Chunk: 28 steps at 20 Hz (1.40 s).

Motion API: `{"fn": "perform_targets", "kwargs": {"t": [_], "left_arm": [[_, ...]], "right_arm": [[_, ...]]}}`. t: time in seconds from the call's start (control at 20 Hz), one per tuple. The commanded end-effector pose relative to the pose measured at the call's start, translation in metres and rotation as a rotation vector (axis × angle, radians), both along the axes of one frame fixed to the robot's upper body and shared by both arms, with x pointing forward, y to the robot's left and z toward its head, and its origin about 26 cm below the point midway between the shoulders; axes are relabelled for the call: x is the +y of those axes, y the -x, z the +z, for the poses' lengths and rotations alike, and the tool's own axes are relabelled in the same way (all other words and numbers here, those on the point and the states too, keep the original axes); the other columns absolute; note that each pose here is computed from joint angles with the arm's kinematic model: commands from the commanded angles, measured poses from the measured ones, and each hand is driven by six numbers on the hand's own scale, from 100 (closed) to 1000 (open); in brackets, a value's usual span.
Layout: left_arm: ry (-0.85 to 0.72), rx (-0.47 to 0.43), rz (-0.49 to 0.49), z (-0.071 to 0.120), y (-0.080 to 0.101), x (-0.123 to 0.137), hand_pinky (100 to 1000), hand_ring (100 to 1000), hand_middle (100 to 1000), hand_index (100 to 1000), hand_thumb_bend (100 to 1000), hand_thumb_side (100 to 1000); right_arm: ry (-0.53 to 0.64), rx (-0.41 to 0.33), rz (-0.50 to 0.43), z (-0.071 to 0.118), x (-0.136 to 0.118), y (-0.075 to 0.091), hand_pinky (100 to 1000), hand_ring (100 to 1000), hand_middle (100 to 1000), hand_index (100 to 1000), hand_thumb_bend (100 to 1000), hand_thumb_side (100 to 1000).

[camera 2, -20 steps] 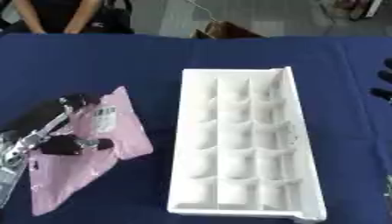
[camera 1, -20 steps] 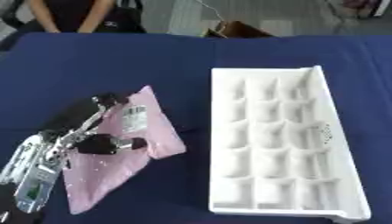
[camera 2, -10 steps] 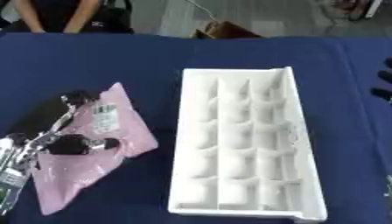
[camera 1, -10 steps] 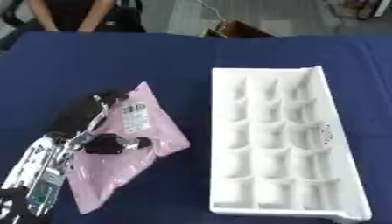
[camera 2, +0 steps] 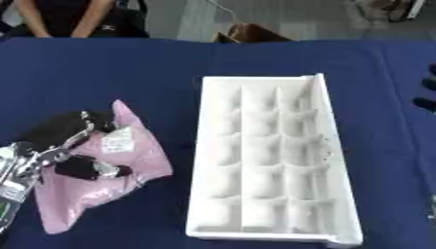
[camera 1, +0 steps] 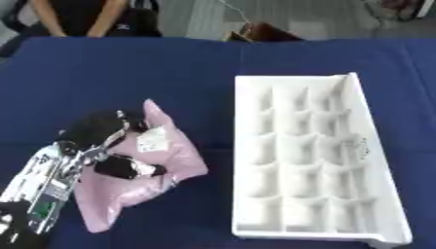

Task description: Pick up objects on the table and place them in the box.

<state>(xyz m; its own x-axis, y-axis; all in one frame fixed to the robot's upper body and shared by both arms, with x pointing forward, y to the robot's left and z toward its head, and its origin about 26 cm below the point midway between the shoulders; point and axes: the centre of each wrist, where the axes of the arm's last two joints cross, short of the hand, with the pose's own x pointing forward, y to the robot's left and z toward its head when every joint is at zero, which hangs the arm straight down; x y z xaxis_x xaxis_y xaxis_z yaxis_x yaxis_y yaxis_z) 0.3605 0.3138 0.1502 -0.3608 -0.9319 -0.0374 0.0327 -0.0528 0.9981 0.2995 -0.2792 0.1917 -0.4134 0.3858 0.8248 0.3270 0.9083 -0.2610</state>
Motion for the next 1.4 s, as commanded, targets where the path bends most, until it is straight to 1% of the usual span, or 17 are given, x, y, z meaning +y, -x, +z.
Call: {"fn": "perform_targets", "kwargs": {"t": [0.05,0.1,0.15,0.2,0.25,0.3,0.35,0.4,0.45,0.5,0.55,0.6,0.75,0.95,1.1,1.4], "left_arm": [[-0.021,-0.026,0.021,0.006,0.002,0.007,272,172,312,450,649,513],[-0.012,-0.048,0.029,0.006,0.002,0.007,175,100,234,368,659,531],[0.004,-0.081,0.038,0.006,0.002,0.007,100,100,172,302,722,587],[0.02,-0.117,0.045,0.007,0.002,0.006,100,100,110,247,725,631],[0.04,-0.162,0.053,0.008,0.003,0.005,100,100,100,191,699,696],[0.06,-0.207,0.061,0.009,0.003,0.005,100,100,100,146,695,736],[0.086,-0.266,0.07,0.011,0.003,0.004,100,100,100,107,600,779],[0.114,-0.319,0.079,0.012,0.004,0.003,100,100,100,100,566,777],[0.151,-0.38,0.091,0.012,0.004,0.002,100,100,100,100,478,791],[0.185,-0.426,0.1,0.011,0.004,0.001,100,100,100,100,300,801],[0.221,-0.464,0.107,0.009,0.004,0.0,100,100,100,100,165,803],[0.252,-0.492,0.112,0.007,0.003,0.0,100,100,100,100,100,800],[0.337,-0.544,0.12,0.001,0.002,-0.001,100,100,100,100,100,798],[0.431,-0.585,0.129,-0.004,0.001,-0.003,100,100,100,100,100,787],[0.468,-0.595,0.132,-0.007,0.001,-0.004,100,100,100,100,100,781],[0.479,-0.596,0.132,-0.007,0.001,-0.004,100,100,100,100,100,777]], "right_arm": [[0.009,-0.031,0.005,0.008,0.0,0.003,749,843,835,938,100,914],[0.009,-0.031,0.005,0.008,0.0,0.003,749,843,835,938,100,913],[0.009,-0.031,0.004,0.008,0.0,0.003,749,843,835,939,100,913],[0.009,-0.031,0.003,0.008,0.0,0.003,749,843,835,938,100,913],[0.009,-0.031,0.003,0.008,0.0,0.003,749,843,835,938,100,914],[0.009,-0.031,0.003,0.008,0.0,0.003,749,843,835,938,100,915],[0.008,-0.031,0.002,0.008,0.0,0.003,750,843,835,938,100,916],[0.008,-0.031,0.002,0.008,0.0,0.003,750,843,835,938,100,916],[0.008,-0.031,0.001,0.008,0.0,0.003,750,843,835,938,100,917],[0.007,-0.031,0.001,0.008,0.0,0.003,750,843,835,938,100,919],[0.007,-0.031,0.001,0.008,0.0,0.003,750,843,835,938,100,920],[0.006,-0.032,0.0,0.008,0.0,0.003,750,843,835,938,100,921],[0.005,-0.033,-0.001,0.008,0.0,0.003,750,843,835,938,100,926],[0.003,-0.033,-0.003,0.009,0.001,0.002,750,843,835,938,100,928],[0.003,-0.033,-0.003,0.009,0.001,0.002,750,843,835,939,100,929],[0.002,-0.033,-0.003,0.009,0.001,0.002,750,843,835,938,100,930]]}}
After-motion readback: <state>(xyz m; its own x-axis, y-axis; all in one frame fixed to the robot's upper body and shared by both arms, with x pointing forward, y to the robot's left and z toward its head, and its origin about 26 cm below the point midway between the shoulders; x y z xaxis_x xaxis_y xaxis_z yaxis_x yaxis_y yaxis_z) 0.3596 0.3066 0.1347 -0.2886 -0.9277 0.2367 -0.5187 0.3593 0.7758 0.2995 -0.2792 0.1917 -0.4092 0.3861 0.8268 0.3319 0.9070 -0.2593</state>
